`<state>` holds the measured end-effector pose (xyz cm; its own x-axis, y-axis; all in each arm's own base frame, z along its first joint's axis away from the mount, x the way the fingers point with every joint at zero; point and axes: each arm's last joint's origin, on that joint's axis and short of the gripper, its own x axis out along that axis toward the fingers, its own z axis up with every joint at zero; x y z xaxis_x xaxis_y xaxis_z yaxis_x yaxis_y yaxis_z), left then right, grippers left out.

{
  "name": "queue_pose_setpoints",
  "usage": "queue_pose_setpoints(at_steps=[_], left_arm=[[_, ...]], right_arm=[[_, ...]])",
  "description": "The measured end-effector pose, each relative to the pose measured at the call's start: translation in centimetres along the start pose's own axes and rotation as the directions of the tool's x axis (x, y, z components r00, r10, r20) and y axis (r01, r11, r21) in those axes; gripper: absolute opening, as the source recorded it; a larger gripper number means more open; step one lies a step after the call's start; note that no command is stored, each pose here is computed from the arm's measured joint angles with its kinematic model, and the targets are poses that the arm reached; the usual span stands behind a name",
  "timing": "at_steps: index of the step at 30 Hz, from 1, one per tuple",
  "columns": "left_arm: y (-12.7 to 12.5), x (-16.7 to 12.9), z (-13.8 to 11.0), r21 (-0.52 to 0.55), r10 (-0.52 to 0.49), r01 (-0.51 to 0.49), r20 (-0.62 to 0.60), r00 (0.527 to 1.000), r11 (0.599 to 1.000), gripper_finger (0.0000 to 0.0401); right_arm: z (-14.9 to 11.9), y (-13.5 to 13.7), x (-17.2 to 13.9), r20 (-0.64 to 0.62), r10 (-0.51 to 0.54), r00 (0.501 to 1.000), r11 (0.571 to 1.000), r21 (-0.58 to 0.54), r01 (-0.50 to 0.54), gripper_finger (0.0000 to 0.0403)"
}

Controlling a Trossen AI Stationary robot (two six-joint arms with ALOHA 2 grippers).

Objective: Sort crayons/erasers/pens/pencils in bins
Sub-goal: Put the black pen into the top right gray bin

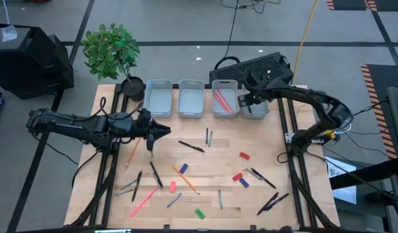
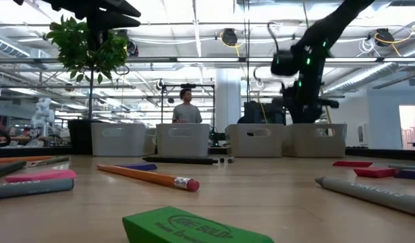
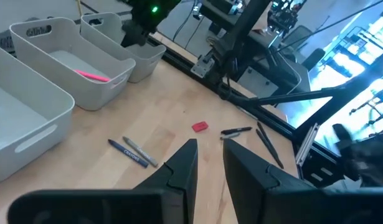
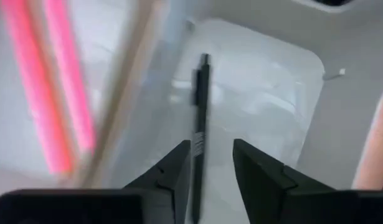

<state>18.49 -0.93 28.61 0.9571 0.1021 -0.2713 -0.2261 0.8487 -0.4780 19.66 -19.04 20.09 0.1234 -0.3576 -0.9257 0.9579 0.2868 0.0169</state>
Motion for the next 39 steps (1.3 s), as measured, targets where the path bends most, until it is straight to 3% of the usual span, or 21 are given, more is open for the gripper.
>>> queue_pose_setpoints(at_steps=[3, 7, 12, 17, 21, 26, 33, 39], left_arm=[[0.0, 0.0, 0.0, 0.015, -0.011, 0.011, -0.010, 1.000, 1.000, 0.0081], [0.0, 0.0, -0.1, 0.069, -0.017, 0.018, -0.014, 1.000, 0.997, 0.0081], [0.0, 0.0, 0.0, 0.197, 0.009, -0.010, 0.004, 1.000, 0.980, 0.0081], [0.1, 0.0, 0.0, 0.261, 0.021, -0.024, 0.012, 1.000, 0.965, 0.0081], [0.1, 0.0, 0.0, 0.279, 0.022, -0.024, 0.011, 1.000, 0.960, 0.0081], [0.0, 0.0, 0.0, 0.281, 0.015, -0.017, 0.007, 1.000, 0.960, 0.0081], [-0.3, -0.1, -0.2, 0.211, -0.022, 0.026, -0.018, 1.000, 0.977, 0.0081], [-0.6, -0.1, -0.4, 0.104, -0.038, 0.040, -0.025, 0.999, 0.994, 0.0081]], right_arm=[[-0.6, 1.2, -3.4, 0.099, 0.091, 0.991, 0.996, -0.007, -0.091, 0.0123], [-3.4, 3.7, -7.9, 0.173, 0.254, 0.952, 0.967, -0.080, -0.243, 0.0125], [-8.4, 7.7, -13.1, 0.135, 0.466, 0.874, 0.879, -0.183, -0.440, 0.0125], [-13.5, 11.8, -17.4, 0.060, 0.545, 0.836, 0.813, -0.283, -0.509, 0.0117], [-18.0, 13.9, -19.1, -0.084, 0.469, 0.879, 0.807, -0.363, -0.465, 0.0111], [-23.5, 14.3, -18.5, -0.266, 0.250, 0.931, 0.827, -0.441, -0.349, 0.0110], [-28.3, 12.1, -16.1, -0.392, -0.011, 0.920, 0.910, -0.385, -0.153, 0.0110], [-31.0, 10.8, -13.0, -0.438, -0.041, 0.898, 0.896, -0.413, -0.161, 0.0110]])
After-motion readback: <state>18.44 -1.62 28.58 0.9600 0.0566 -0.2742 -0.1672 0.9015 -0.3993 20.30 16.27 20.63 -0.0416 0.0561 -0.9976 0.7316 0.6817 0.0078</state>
